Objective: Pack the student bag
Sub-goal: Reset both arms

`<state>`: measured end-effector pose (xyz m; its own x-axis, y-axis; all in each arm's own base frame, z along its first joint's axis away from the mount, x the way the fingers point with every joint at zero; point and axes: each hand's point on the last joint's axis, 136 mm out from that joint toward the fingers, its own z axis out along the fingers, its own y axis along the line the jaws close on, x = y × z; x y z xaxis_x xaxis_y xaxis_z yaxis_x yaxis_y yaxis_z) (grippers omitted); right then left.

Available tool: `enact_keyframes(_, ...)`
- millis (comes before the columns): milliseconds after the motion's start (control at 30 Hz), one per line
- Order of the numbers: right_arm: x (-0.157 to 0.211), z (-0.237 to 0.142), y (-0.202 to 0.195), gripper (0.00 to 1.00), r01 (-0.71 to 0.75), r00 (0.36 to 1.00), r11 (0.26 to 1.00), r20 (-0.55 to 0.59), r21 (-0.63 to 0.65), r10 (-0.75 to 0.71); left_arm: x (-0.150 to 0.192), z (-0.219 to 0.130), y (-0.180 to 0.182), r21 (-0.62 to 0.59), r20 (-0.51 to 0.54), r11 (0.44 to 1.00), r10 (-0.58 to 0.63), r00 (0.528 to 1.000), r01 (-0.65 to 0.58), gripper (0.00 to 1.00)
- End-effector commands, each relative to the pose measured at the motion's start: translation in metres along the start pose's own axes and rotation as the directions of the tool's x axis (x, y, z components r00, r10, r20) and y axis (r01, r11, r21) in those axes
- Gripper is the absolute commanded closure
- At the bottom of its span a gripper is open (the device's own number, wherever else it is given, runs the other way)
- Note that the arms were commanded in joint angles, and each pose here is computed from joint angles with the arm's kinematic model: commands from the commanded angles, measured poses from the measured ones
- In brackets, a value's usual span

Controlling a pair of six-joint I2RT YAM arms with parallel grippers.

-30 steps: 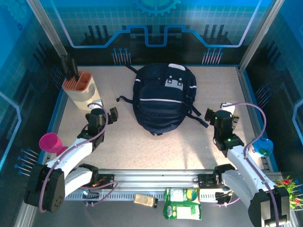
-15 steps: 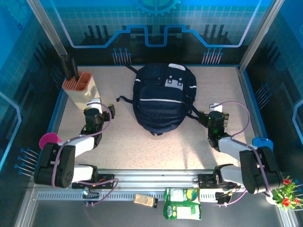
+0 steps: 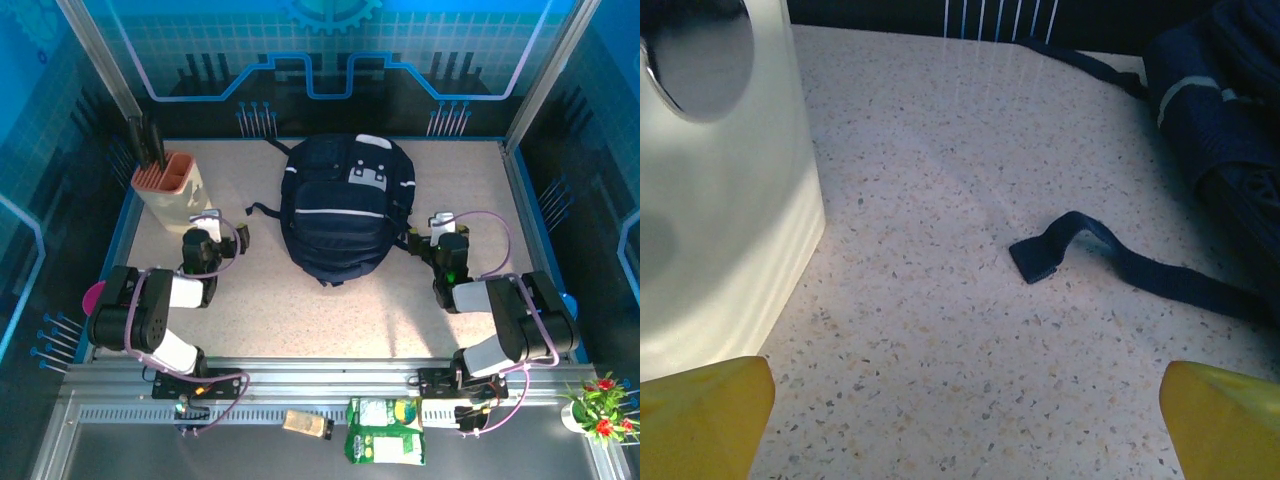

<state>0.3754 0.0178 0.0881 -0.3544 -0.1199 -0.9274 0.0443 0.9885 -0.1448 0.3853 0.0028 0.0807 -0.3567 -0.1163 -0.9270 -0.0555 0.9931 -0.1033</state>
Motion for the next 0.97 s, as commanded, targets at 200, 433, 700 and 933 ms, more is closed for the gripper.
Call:
enact_keyframes(200,-0.019,0.013,-0.005,0.00,-0.019,0.998,1.000,0.058,0.011,0.018,-0.018,0.004,0.002,0.012,0.053,1.000,-0.019,0.998,0.018,0.01)
enact_keyframes(433,-0.018,0.016,-0.010,0.00,-0.045,0.998,0.999,0.049,0.005,0.045,-0.016,0.007,-0.014,0.096,0.023,0.995,0.018,1.000,-0.020,0.01)
enact_keyframes(700,-0.018,0.016,-0.010,0.00,-0.047,0.998,0.999,0.047,0.007,0.046,-0.016,0.008,-0.014,0.098,0.020,0.995,0.018,1.000,-0.020,0.01)
enact_keyframes(933,-0.018,0.016,-0.010,0.00,-0.046,0.998,0.999,0.046,0.006,0.046,-0.015,0.008,-0.014,0.095,0.017,0.995,0.019,1.000,-0.020,0.01)
